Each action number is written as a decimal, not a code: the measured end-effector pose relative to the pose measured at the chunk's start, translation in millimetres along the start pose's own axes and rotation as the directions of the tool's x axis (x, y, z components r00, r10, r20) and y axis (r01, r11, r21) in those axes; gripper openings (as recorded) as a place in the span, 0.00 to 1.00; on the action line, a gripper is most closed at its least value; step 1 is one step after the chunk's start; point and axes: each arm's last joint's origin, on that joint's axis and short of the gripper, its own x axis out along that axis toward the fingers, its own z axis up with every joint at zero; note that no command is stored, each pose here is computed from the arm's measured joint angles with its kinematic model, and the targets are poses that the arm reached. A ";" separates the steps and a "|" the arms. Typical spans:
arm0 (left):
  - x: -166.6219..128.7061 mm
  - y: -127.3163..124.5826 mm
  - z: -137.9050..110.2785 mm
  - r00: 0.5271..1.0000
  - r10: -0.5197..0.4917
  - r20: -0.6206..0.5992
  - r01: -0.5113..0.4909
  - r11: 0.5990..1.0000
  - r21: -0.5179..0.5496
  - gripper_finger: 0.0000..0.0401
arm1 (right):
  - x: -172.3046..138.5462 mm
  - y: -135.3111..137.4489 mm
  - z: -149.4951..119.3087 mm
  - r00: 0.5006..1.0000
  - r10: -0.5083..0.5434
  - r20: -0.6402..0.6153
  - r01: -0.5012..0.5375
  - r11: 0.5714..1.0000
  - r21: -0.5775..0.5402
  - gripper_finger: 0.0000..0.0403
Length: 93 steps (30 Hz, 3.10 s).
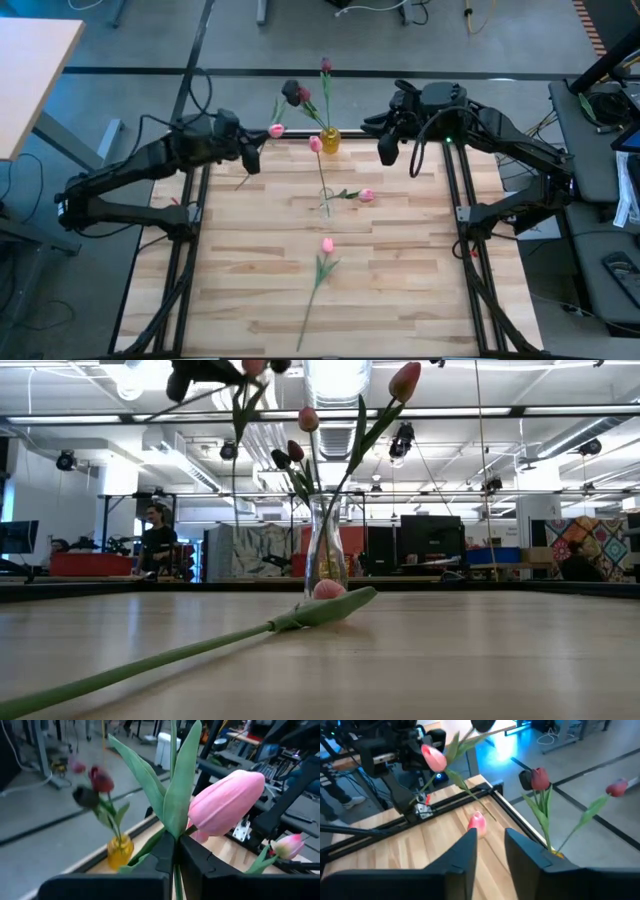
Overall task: Sort flowers into vase by color
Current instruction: Put the black flower into the yellow vase
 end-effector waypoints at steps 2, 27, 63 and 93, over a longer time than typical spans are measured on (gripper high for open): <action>-2.7 -2.0 8.0 1.000 -0.003 0.008 0.003 1.000 0.023 0.00 | 3.5 0.8 0.8 1.000 0.021 0.007 -0.021 1.000 0.010 0.29; 10.3 -24.2 44.5 0.948 -0.292 0.130 0.269 0.948 0.171 0.00 | 58.1 9.1 7.1 0.973 0.210 0.098 -0.210 0.978 -0.010 0.39; 76.2 -57.8 75.6 0.789 -0.592 0.165 0.565 0.804 0.184 0.00 | 58.8 22.6 33.8 0.836 0.406 0.369 -0.423 0.905 -0.035 0.45; 32.3 -44.4 76.8 0.880 -0.462 0.107 0.437 0.878 0.194 0.37 | 30.7 14.8 43.8 0.826 0.383 0.414 -0.358 0.923 -0.140 0.04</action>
